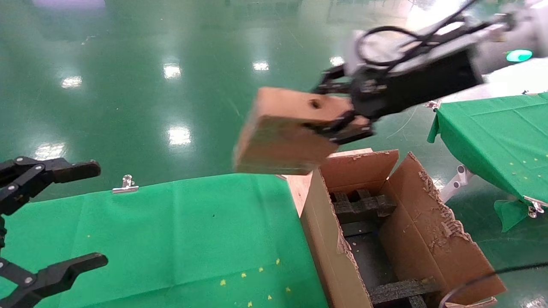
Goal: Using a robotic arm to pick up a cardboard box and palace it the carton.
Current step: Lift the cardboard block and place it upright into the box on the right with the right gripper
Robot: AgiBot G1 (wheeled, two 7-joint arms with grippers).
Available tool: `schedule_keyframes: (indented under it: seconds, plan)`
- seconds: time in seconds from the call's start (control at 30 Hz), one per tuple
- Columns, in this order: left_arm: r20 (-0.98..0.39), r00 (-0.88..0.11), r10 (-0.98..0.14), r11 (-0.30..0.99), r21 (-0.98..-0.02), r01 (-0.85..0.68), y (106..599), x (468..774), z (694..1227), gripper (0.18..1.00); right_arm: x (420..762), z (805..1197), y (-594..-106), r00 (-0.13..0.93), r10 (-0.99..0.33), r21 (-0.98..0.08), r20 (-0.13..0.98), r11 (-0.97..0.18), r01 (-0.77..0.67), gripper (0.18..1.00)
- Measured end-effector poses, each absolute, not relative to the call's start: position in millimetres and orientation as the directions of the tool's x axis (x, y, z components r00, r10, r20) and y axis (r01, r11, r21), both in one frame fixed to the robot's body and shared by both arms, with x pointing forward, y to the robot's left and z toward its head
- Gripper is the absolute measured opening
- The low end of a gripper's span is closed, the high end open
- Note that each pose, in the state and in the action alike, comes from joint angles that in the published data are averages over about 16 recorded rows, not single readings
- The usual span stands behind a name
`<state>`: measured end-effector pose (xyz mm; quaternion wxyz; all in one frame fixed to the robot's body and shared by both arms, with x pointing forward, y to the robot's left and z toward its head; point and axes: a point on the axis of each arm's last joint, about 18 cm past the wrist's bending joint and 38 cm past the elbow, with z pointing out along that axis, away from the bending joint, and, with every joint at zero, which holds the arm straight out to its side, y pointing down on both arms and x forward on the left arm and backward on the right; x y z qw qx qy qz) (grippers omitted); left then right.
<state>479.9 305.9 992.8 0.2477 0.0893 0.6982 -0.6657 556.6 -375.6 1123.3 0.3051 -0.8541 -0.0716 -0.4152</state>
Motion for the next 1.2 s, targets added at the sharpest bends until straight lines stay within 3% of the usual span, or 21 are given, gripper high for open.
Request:
schedule_keyframes:
  seconds: [0.57, 1.2]
  plan:
    - [-0.465, -0.861, -0.205, 0.098, -0.885, 0.455, 305.9, 479.9, 992.8, 1.001, 514.9, 1068.8, -523.0, 0.624, -0.42, -0.546, 0.659, -0.838, 0.014, 0.329]
    - [-0.465, -0.861, -0.205, 0.097, -0.886, 0.454, 306.0, 479.9, 992.8, 1.001, 508.2, 1034.8, -549.3, 0.631, -0.499, -0.576, 0.594, -0.811, -0.099, 0.324]
